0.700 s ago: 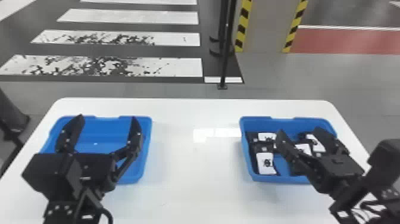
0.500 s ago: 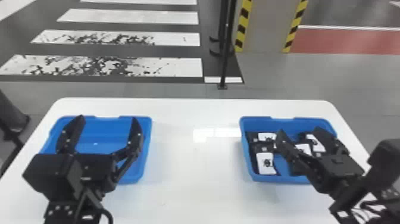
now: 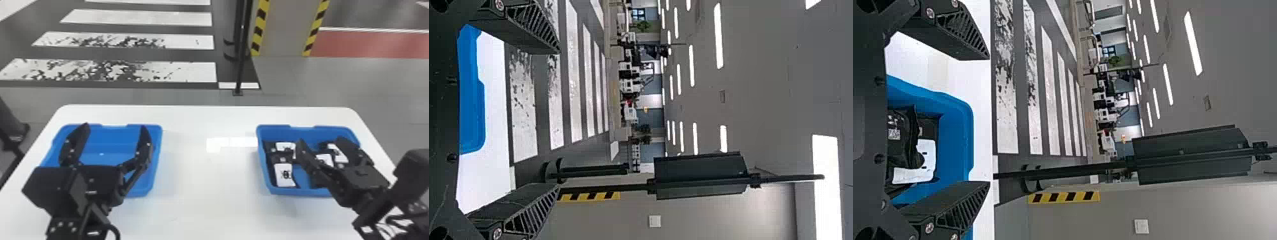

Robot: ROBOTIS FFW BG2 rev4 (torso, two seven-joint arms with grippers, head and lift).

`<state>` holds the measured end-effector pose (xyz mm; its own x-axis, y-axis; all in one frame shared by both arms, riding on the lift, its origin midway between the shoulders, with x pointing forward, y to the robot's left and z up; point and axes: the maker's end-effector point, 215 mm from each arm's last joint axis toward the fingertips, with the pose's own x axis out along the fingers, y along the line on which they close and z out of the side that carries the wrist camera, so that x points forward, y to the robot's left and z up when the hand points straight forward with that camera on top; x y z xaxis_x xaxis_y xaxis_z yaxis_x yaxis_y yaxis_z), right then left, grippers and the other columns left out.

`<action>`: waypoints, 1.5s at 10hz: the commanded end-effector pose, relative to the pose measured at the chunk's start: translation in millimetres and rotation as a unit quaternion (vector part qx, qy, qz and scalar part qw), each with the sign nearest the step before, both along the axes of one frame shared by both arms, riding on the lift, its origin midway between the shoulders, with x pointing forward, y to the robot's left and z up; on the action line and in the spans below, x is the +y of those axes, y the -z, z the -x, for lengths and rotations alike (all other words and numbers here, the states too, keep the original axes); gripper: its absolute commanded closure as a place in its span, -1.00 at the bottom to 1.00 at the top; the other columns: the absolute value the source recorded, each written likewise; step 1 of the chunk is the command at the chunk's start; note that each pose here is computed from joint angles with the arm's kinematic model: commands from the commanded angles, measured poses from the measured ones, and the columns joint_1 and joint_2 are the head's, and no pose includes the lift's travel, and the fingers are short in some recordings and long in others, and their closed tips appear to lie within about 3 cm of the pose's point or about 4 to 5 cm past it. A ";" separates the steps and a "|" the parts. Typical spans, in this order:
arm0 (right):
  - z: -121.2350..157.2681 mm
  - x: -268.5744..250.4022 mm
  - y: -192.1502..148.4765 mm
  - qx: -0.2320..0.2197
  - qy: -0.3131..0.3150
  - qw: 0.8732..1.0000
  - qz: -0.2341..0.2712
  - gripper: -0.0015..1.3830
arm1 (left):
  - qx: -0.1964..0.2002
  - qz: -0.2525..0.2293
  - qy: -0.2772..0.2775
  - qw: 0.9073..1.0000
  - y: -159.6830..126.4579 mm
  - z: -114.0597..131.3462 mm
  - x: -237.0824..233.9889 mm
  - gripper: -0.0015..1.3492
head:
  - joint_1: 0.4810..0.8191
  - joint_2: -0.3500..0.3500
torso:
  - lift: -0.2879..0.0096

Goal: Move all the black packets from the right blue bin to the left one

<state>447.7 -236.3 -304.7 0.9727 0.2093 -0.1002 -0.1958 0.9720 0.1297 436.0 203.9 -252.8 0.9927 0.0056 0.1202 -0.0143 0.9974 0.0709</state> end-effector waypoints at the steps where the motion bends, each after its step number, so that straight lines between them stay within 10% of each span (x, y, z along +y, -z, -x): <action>1: -0.8 -0.7 2.6 0.002 0.001 1.000 -0.001 -0.80 | -0.001 0.000 0.000 1.000 -0.1 -0.3 0.1 -0.89 | 0.27 -0.12 | -0.01; 8: -14.4 -8.7 88.4 0.170 -0.007 0.984 0.048 -0.80 | -0.002 -0.001 0.002 1.000 1.0 -0.5 1.3 -0.89 | 0.27 -0.12 | -0.01; 15: -39.4 -3.6 131.5 0.206 -0.015 0.977 0.054 -0.76 | -0.013 0.001 -0.003 1.000 5.4 0.3 9.0 -0.89 | 0.27 -0.12 | -0.01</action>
